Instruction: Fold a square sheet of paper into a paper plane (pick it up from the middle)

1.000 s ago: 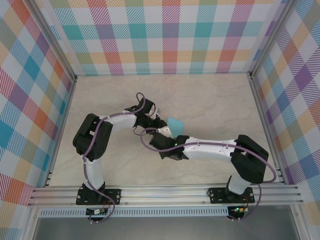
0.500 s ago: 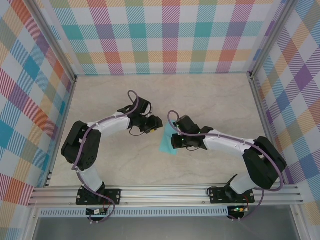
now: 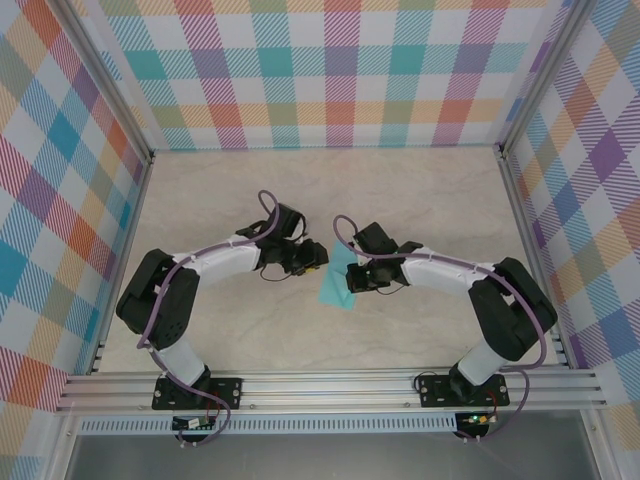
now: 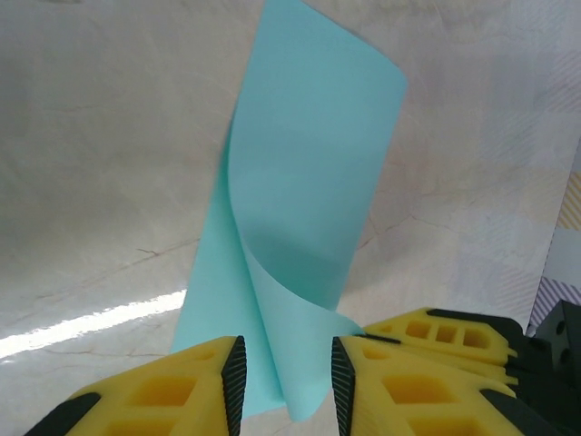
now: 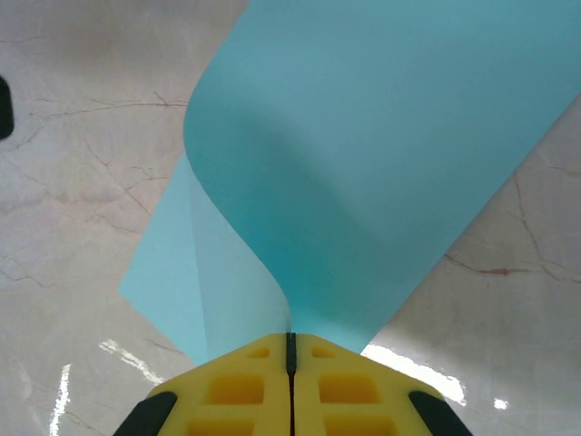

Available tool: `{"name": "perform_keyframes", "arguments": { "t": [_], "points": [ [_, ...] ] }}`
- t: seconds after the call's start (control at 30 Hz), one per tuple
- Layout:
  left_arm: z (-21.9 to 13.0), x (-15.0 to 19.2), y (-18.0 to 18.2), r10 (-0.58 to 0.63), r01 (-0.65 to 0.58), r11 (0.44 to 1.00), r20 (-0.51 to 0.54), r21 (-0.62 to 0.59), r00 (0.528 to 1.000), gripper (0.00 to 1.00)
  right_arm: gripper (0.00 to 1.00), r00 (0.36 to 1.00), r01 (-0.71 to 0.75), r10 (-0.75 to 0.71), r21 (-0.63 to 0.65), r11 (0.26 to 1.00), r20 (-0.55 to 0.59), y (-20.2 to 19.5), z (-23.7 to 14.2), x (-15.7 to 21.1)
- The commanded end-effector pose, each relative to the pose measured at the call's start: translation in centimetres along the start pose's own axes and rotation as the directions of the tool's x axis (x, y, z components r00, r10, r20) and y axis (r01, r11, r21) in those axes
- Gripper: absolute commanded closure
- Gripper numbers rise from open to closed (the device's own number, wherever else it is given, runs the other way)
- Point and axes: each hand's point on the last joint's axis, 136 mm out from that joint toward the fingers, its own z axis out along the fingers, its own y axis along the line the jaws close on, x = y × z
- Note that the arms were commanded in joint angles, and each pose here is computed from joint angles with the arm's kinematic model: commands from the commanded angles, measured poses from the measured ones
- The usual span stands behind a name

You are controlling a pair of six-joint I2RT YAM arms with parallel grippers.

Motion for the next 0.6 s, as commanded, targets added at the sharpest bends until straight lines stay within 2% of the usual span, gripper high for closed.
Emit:
{"name": "perform_keyframes", "arguments": {
  "t": [0.0, 0.4, 0.57],
  "points": [
    [0.2, 0.6, -0.8, 0.009, -0.009, 1.000, 0.004, 0.019, 1.000, 0.68, 0.93, 0.999, 0.036, -0.035, 0.054, 0.998, -0.021, -0.8, 0.2, -0.5],
    [1.3, 1.4, -0.4, -0.024, 0.024, 1.000, 0.013, 0.011, 1.000, 0.73, 0.93, 0.997, 0.069, -0.066, 0.107, 0.992, -0.029, -1.8, 1.2, -1.2],
    [1.7, 1.5, -0.5, -0.053, 0.052, 0.997, 0.018, 0.048, 0.998, 0.75, 0.93, 0.997, 0.069, -0.066, 0.118, 0.991, -0.029, -2.2, 1.4, -1.3]
  ]
}}
